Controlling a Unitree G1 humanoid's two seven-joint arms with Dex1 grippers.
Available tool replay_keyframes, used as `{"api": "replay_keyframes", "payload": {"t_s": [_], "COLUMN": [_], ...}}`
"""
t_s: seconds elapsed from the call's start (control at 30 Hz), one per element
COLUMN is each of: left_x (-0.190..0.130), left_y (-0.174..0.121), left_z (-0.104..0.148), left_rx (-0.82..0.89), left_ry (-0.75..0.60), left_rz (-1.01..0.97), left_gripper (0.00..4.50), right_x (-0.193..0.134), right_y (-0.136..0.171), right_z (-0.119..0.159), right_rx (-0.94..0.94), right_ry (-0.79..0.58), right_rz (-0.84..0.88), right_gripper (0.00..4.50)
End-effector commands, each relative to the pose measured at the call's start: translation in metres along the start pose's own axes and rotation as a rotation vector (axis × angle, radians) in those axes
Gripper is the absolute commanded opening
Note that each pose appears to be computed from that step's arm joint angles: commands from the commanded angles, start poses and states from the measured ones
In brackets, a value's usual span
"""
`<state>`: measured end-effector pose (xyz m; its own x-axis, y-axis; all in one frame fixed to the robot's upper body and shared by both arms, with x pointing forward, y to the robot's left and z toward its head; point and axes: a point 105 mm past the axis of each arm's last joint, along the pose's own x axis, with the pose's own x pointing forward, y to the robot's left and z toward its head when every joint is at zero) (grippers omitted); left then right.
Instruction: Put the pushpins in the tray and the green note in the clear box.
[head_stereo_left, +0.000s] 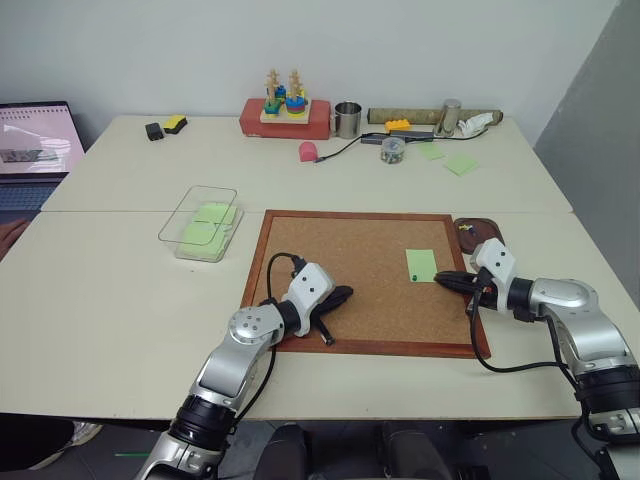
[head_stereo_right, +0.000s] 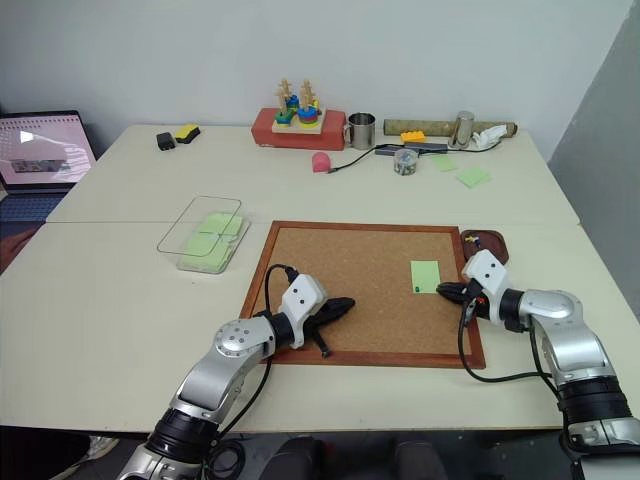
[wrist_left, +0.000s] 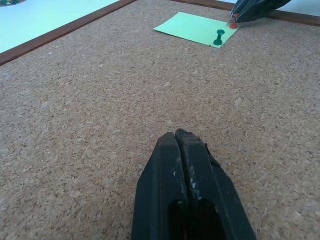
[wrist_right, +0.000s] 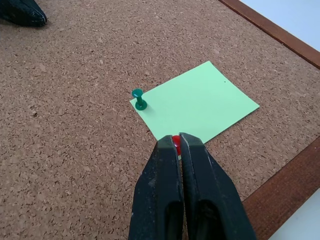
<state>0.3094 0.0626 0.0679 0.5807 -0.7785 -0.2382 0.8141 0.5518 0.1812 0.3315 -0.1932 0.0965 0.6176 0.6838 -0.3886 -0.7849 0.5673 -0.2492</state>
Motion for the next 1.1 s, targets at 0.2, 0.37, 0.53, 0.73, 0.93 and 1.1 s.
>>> {"api": "replay_keyframes", "payload": {"t_s": [0.2, 0.37, 0.53, 0.73, 0.93, 1.1], "left_x": [-0.001, -0.001, -0.001, -0.002, -0.002, -0.002], "left_y": [-0.012, -0.011, -0.01, -0.009, -0.009, -0.009], "left_z": [-0.023, -0.025, -0.027, -0.03, -0.031, -0.031], "left_rx": [-0.04, -0.039, -0.039, -0.041, -0.043, -0.043], "left_ry": [0.087, 0.099, 0.114, 0.125, 0.131, 0.132], "left_rz": [-0.035, -0.029, -0.02, -0.012, -0.008, -0.008], "left_gripper": [0.0, 0.0, 0.0, 0.0, 0.0, 0.0], "right_x": [-0.007, -0.01, -0.01, -0.011, -0.015, -0.016], "right_y": [-0.008, -0.007, -0.005, -0.006, -0.008, -0.008], "right_z": [0.029, 0.038, 0.043, 0.044, 0.046, 0.045], "right_rx": [-0.034, -0.055, -0.063, -0.04, 0.004, 0.024], "right_ry": [-0.087, -0.108, -0.114, -0.12, -0.13, -0.123], "right_rz": [-0.016, -0.007, -0.001, -0.004, -0.011, -0.011], "right_gripper": [0.01, 0.01, 0.01, 0.01, 0.01, 0.01]}}
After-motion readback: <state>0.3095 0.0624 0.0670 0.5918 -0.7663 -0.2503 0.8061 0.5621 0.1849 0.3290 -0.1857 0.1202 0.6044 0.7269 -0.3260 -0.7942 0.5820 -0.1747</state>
